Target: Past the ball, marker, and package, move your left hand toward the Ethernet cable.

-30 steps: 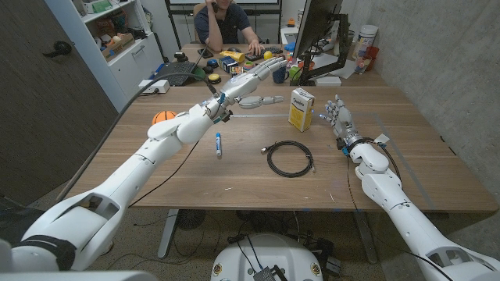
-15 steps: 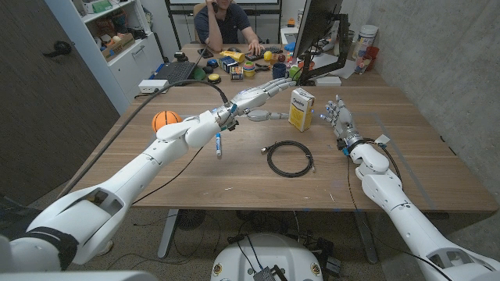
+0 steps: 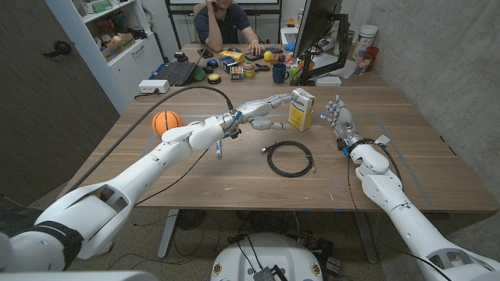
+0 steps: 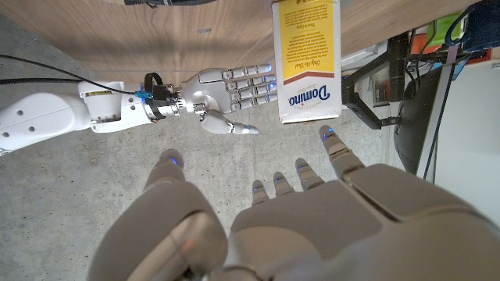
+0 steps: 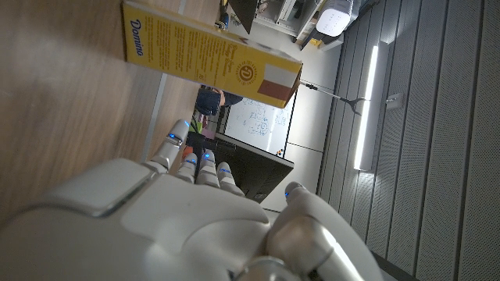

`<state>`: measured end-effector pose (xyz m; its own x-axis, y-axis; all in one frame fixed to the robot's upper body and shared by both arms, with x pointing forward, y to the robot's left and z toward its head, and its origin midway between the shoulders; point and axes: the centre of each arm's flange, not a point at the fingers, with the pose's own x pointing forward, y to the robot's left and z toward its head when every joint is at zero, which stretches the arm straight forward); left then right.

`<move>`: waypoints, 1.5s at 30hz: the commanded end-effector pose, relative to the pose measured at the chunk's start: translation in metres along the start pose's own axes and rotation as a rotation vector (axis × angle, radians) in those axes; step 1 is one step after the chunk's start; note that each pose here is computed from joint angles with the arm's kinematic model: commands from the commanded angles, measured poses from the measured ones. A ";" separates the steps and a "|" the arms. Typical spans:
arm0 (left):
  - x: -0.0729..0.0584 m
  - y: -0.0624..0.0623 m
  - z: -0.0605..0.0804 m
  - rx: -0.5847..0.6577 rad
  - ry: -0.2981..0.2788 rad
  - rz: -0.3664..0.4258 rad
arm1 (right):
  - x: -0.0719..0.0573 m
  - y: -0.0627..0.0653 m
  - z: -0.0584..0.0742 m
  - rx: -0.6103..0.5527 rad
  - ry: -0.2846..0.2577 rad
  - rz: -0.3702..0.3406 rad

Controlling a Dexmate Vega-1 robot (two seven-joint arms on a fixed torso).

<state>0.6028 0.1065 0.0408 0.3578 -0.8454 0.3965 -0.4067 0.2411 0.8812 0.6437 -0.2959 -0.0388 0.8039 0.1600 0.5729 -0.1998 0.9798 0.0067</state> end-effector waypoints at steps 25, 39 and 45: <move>0.013 -0.033 0.009 -0.074 0.010 -0.358 | -0.001 0.000 -0.002 0.009 -0.006 -0.016; 0.015 -0.039 0.018 -0.023 -0.001 -0.421 | -0.006 -0.001 -0.002 0.012 -0.014 -0.020; 0.015 -0.043 0.023 -0.004 0.004 -0.456 | -0.008 -0.001 -0.002 0.014 -0.013 -0.019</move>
<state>0.6094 0.0780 0.0112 0.4806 -0.8766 0.0234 -0.2042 -0.0860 0.9751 0.6417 -0.2963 -0.0431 0.8009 0.1423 0.5817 -0.1919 0.9811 0.0243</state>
